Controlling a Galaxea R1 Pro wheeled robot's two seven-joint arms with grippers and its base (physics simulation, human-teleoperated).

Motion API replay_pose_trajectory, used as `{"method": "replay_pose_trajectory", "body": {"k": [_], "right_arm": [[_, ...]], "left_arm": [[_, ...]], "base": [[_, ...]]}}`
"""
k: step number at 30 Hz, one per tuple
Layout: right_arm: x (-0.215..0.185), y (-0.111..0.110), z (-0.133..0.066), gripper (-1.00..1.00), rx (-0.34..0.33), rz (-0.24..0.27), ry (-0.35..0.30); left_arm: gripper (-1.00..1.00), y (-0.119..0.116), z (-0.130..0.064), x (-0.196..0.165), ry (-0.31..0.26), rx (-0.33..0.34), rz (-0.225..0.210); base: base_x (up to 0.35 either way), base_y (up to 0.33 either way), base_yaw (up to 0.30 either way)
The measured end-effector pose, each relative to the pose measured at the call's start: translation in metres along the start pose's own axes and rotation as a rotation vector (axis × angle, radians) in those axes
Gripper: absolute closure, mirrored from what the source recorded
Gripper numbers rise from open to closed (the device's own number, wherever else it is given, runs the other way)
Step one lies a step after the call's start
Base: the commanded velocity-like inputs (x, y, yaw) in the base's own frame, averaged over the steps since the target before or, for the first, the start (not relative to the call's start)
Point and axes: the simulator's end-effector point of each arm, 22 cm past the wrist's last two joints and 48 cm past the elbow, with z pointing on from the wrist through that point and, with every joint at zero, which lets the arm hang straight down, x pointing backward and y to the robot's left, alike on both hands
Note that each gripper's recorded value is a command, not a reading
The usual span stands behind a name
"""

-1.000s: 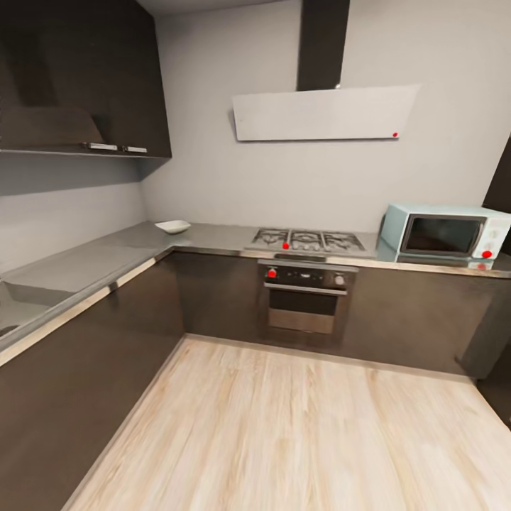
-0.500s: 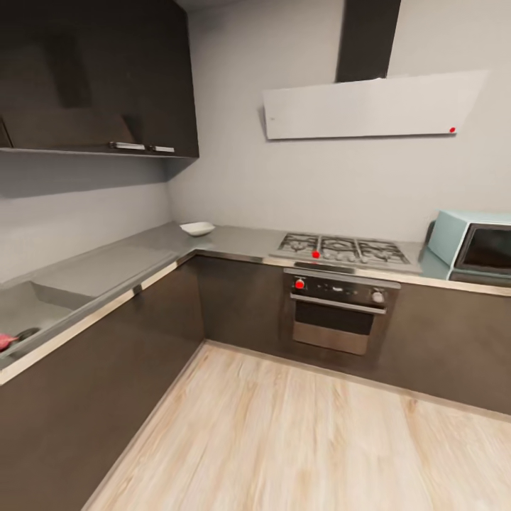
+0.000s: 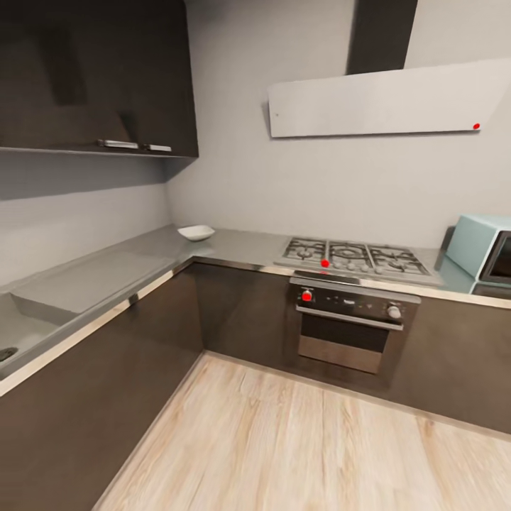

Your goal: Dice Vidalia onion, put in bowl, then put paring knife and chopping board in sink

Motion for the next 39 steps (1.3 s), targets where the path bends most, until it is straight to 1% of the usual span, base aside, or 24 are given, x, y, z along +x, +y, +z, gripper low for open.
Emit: {"method": "replay_pose_trajectory", "body": {"k": [5, 13, 19, 39], "right_arm": [[0.000, 0.000, 0.000, -1.00, 0.000, 0.000, 0.000], [0.000, -0.001, 0.000, -1.00, 0.001, -0.001, 0.001], [-0.007, -0.002, -0.007, -1.00, 0.001, -0.001, 0.001], [-0.029, -0.004, -0.029, -1.00, 0.001, -0.001, 0.001]], "left_arm": [[-1.00, 0.000, 0.000, -0.001, -0.004, 0.000, -0.001], [-1.00, -0.009, 0.001, -0.003, -0.006, 0.007, -0.012], [-1.00, -0.010, -0.008, -0.008, -0.005, 0.006, -0.020], [-1.00, -0.010, -0.035, -0.025, -0.004, 0.006, -0.021]], "base": [[0.251, -0.005, 0.000], [0.020, -0.002, 0.000], [0.000, 0.000, 0.000], [0.000, 0.000, 0.000]]}}
